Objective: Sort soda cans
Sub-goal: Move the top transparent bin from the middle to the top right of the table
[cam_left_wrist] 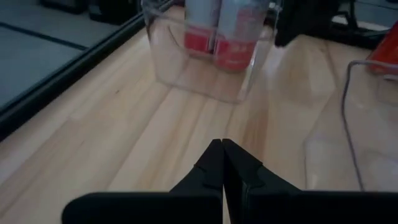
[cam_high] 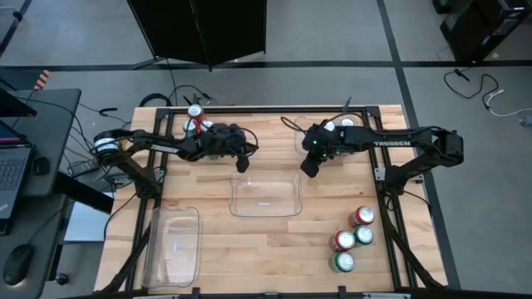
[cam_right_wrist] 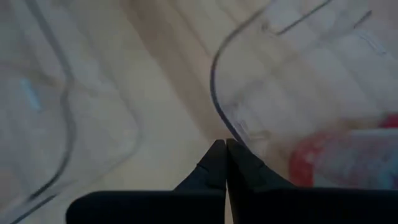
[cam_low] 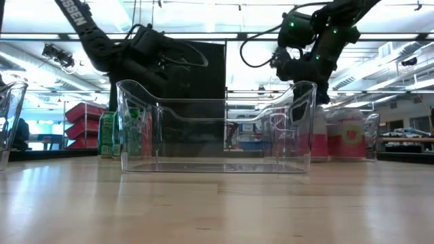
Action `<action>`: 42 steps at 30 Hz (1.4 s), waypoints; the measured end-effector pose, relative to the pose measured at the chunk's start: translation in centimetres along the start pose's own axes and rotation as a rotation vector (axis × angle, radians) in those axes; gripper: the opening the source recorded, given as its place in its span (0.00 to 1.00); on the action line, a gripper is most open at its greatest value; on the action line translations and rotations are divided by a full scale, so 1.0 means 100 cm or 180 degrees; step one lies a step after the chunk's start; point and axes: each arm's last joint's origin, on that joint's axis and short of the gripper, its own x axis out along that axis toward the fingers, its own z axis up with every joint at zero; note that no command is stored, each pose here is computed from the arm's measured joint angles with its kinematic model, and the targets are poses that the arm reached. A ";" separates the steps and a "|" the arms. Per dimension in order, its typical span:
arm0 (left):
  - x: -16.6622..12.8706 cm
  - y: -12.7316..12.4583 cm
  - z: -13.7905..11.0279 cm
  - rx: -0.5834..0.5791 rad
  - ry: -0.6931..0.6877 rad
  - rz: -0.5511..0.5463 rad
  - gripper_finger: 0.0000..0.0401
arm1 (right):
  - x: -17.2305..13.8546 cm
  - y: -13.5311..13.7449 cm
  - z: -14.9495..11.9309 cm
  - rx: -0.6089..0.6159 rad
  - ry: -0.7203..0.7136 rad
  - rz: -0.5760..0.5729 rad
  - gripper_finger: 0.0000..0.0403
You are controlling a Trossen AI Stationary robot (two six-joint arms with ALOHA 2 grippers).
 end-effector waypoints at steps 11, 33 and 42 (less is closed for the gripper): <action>-0.005 0.001 -0.011 -0.0035 0.0028 0.0040 0.00 | -0.001 -0.033 -0.003 0.0042 0.0269 -0.0486 0.00; -0.005 0.001 -0.011 -0.0045 0.0030 0.0038 0.00 | -0.017 -0.036 -0.035 -0.0126 0.1162 -0.1156 0.00; -0.005 0.001 -0.011 -0.0046 0.0031 0.0041 0.00 | -0.017 -0.055 -0.047 0.0134 0.1274 -0.1831 0.00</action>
